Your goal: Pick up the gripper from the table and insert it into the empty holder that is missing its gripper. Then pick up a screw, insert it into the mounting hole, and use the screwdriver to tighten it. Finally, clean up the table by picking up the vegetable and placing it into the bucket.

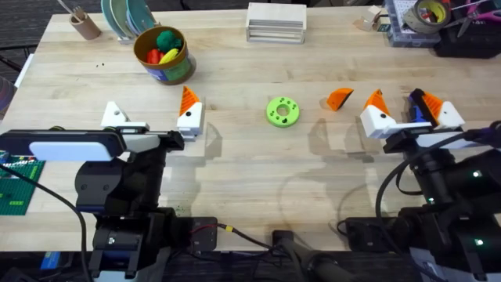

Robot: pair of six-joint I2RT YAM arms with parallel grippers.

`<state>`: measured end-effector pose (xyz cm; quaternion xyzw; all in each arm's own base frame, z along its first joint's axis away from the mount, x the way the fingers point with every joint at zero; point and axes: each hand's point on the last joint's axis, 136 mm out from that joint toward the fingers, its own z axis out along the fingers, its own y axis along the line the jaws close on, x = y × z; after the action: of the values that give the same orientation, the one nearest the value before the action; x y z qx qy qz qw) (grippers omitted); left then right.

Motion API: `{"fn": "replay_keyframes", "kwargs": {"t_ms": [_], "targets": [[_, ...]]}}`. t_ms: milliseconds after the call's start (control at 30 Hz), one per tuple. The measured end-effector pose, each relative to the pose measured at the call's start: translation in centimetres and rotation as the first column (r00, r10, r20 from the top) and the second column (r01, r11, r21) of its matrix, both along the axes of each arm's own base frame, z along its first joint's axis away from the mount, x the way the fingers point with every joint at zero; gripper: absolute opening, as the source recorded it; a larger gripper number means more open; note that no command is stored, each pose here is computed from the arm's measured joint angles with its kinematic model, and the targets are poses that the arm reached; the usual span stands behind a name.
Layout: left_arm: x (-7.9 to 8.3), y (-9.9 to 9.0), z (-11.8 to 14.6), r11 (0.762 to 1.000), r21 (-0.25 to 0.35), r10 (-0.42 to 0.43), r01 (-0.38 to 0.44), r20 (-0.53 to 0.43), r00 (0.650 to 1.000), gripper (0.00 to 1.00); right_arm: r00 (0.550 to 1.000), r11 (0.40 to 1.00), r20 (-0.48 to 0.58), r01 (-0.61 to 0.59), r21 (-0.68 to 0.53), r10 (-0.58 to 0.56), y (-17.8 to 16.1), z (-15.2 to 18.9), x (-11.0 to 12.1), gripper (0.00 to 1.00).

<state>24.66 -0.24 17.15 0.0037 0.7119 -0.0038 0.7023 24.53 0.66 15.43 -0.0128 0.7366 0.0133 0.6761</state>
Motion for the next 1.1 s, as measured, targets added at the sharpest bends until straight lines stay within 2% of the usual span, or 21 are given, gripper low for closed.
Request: {"fn": "replay_keyframes", "kwargs": {"t_ms": [600,767,933,1033,1100], "targets": [[0.0,-0.4,-0.1,1.0,-0.002,-0.022,0.022,-0.004,1.0,0.992,1.0,1.0,-0.007,-0.001,0.0,0.001,0.0,-0.2,0.0,0.924],[-0.7,-0.5,-1.1,0.999,-0.03,-0.029,0.026,-0.115,0.993,0.991,1.0,1.0,-0.022,-0.021,0.022,0.021,0.4,-0.2,-0.2,0.923],[-2.8,-0.2,2.5,0.999,-0.039,-0.015,0.008,-0.176,0.984,0.992,0.993,0.998,-0.105,-0.045,0.039,0.049,0.9,0.1,-1.1,0.924],[-4.3,0.1,4.7,0.999,-0.036,0.003,-0.013,-0.252,0.968,0.992,0.991,0.998,-0.12,-0.052,0.042,0.057,1.0,2.5,-1.7,0.924],[-5.0,0.2,5.6,0.999,-0.034,0.01,-0.023,-0.336,0.942,0.992,0.991,0.997,-0.116,-0.057,0.043,0.062,1.1,4.7,-2.1,0.924]]}}
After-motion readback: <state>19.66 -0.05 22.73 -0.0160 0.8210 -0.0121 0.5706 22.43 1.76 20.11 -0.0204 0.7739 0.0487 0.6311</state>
